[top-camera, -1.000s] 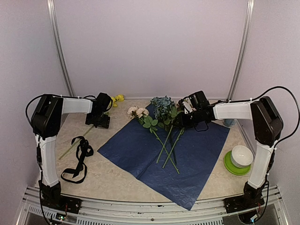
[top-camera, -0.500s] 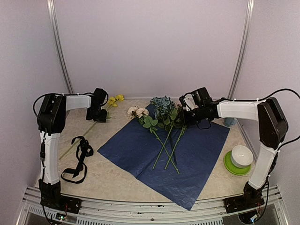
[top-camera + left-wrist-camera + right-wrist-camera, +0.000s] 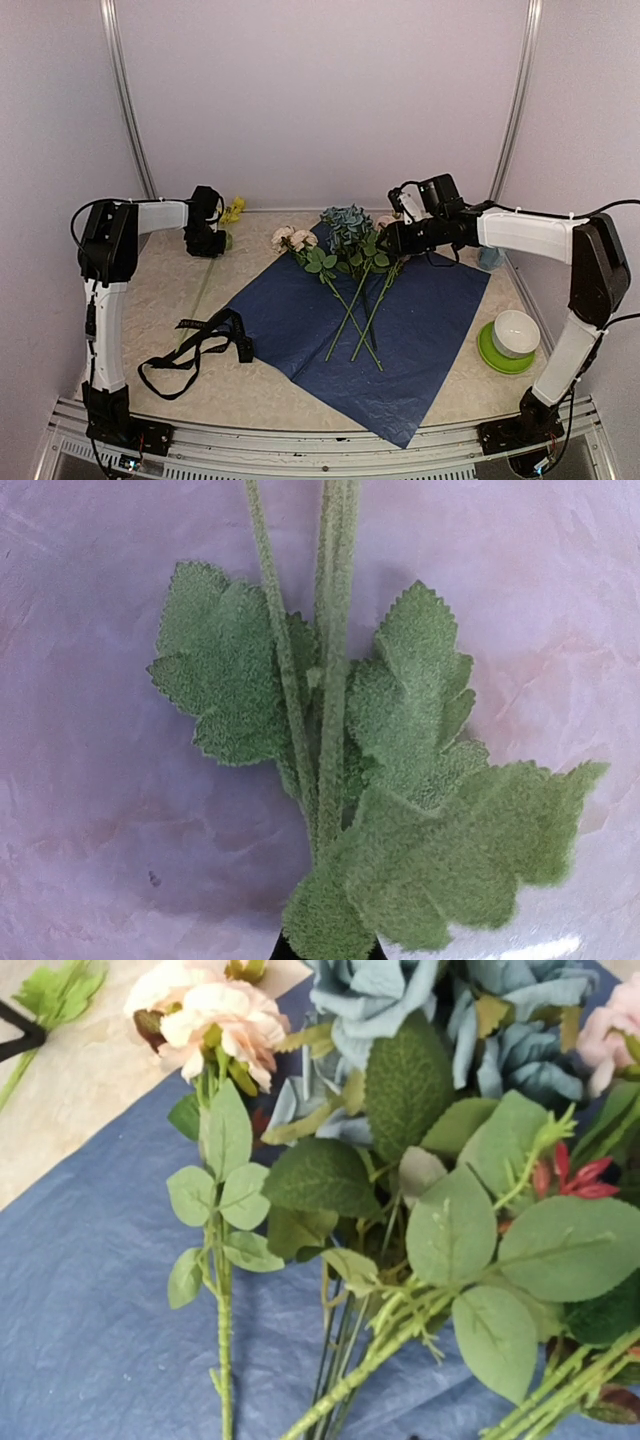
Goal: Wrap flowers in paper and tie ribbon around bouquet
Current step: Pick up the fake flower from the corner of the board, then pass from the left arm to the right
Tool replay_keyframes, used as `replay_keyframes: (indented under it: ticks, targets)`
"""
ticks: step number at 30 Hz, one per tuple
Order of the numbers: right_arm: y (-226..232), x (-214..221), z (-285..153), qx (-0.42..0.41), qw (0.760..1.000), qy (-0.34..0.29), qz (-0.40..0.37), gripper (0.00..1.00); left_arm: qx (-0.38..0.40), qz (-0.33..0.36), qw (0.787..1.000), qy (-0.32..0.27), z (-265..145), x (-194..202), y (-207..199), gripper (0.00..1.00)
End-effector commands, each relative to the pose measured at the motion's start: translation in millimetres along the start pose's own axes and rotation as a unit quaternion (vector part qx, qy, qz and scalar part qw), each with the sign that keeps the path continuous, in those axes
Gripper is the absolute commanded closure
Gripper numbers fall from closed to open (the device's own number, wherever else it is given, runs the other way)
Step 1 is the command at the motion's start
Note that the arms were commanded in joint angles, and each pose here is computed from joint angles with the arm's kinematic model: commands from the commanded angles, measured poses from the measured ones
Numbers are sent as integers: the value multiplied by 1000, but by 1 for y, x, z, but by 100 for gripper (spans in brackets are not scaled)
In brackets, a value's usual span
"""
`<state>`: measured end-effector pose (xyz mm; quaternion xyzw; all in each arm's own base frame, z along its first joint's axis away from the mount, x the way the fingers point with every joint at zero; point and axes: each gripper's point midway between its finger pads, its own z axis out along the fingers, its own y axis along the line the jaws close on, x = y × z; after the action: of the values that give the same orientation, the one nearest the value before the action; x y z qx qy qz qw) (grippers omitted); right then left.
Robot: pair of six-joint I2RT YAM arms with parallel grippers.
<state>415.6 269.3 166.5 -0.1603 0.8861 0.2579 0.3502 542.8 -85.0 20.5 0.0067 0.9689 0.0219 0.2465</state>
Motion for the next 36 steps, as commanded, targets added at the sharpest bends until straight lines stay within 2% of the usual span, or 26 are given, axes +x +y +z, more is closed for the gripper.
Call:
replay_keyframes:
  ticks: [1,4,5,6,7,9,11,14,15,16,19,20,22,25,27,29,32,34,36]
  targets:
    - [-1,-3,-14,7,1000,-6,-13,64,-45,-25,998,-43,-40,-11,26,100]
    - [6,-9,-20,-6,1000,-17,-23,64,-84,-42,976,-197,-122,-65,37,100]
    - [10,-11,-22,-15,999,-21,-30,64,-102,-47,961,-251,-158,-80,43,100]
    - [13,-13,-26,-20,999,-27,-36,64,-106,-37,945,-307,-196,-91,30,100]
    - [18,-16,-30,-28,998,-35,-43,64,-110,-35,918,-380,-247,-104,25,100]
    - [29,-21,-38,-48,996,-52,-58,64,-127,-6,878,-461,-309,-103,8,100]
    - [48,-29,-49,-85,990,-80,-78,64,-115,15,858,-500,-345,-90,-17,100]
    - [91,-36,-69,-165,972,-122,-118,64,-4,-46,865,-500,-364,-76,-32,100]
    - [108,-36,-74,-190,963,-132,-135,63,49,-65,856,-511,-376,-69,-39,100]
    - [126,-36,-79,-211,954,-139,-158,63,108,-75,836,-532,-394,-59,-49,100]
    - [178,-32,-91,-274,924,-153,-217,62,266,-100,746,-603,-463,-34,-69,100]
    - [195,-30,-95,-301,912,-156,-229,62,306,-99,725,-609,-479,-29,-78,100]
    - [225,-28,-102,-346,890,-164,-247,59,369,-91,696,-610,-501,-18,-104,100]
    - [262,-27,-103,-385,869,-168,-260,53,474,-76,654,-585,-521,6,-149,100]
    - [272,-29,-92,-381,874,-162,-256,47,530,-73,630,-563,-529,16,-170,100]
    - [276,-30,-82,-381,878,-150,-248,38,562,-73,613,-550,-534,24,-185,100]
    - [281,-29,-78,-398,876,-142,-235,35,589,-66,599,-539,-536,33,-203,100]
    - [285,-24,-77,-414,871,-133,-229,34,594,-56,601,-532,-533,35,-215,100]
    - [283,-21,-70,-406,877,-124,-226,36,594,-54,606,-526,-527,34,-223,100]
